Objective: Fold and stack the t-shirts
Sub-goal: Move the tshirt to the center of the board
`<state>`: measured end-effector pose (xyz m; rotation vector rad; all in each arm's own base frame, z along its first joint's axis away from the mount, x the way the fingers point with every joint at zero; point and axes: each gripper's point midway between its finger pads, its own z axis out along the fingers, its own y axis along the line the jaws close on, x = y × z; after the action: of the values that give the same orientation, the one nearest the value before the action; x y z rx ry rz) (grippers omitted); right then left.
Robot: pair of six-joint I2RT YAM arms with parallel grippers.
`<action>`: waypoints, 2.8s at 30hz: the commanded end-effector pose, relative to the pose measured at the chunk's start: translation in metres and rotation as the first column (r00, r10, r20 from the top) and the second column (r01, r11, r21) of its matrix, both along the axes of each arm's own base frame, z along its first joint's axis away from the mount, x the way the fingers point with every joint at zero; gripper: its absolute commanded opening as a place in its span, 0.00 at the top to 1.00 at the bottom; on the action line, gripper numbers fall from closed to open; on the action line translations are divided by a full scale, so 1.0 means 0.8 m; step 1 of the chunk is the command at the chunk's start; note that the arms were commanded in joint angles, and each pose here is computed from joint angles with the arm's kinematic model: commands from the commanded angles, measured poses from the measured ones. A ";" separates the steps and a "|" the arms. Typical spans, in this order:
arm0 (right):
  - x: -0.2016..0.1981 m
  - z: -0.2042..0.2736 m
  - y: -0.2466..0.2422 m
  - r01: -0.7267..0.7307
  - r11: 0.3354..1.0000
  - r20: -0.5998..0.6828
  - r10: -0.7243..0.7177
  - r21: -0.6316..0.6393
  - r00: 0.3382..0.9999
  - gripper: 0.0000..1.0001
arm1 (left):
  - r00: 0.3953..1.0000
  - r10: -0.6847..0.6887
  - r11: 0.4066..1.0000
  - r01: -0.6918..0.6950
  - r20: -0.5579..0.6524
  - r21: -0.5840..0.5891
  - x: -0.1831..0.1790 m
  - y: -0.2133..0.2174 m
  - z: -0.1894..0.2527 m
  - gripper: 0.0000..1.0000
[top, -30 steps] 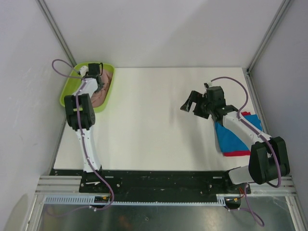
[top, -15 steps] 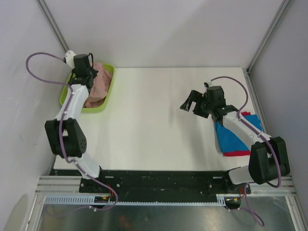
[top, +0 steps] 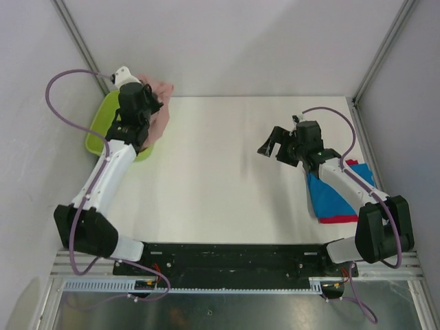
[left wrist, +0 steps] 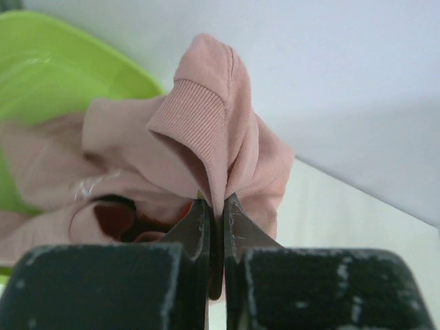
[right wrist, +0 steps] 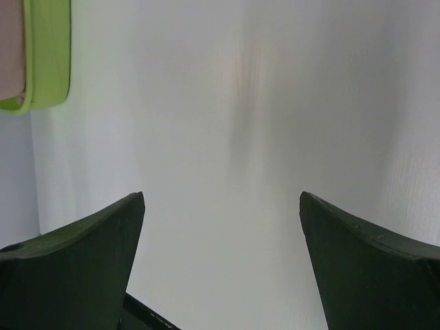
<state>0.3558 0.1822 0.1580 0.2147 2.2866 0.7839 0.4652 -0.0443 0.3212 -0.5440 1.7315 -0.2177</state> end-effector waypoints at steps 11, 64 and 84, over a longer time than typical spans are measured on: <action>0.024 0.069 -0.012 0.045 0.999 0.136 -0.049 0.029 0.990 0.01 | 0.812 -0.302 0.952 0.285 0.500 0.113 -0.109 -0.121 0.280 1.00; -0.054 -0.067 0.156 -0.244 0.825 0.073 0.324 -0.509 0.943 0.12 | 0.829 -0.354 0.935 0.329 -0.433 -0.134 -0.231 -0.121 -0.235 0.01; -0.028 -0.105 0.208 -0.236 0.638 0.070 0.415 -0.733 0.907 0.23 | 0.825 -0.329 0.944 0.278 -0.459 -0.177 -0.256 -0.092 -0.256 0.01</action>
<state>0.3179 0.3410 0.0594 -0.6514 2.2939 0.0497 0.2625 -0.1216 0.1125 -0.3762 2.3306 -0.4031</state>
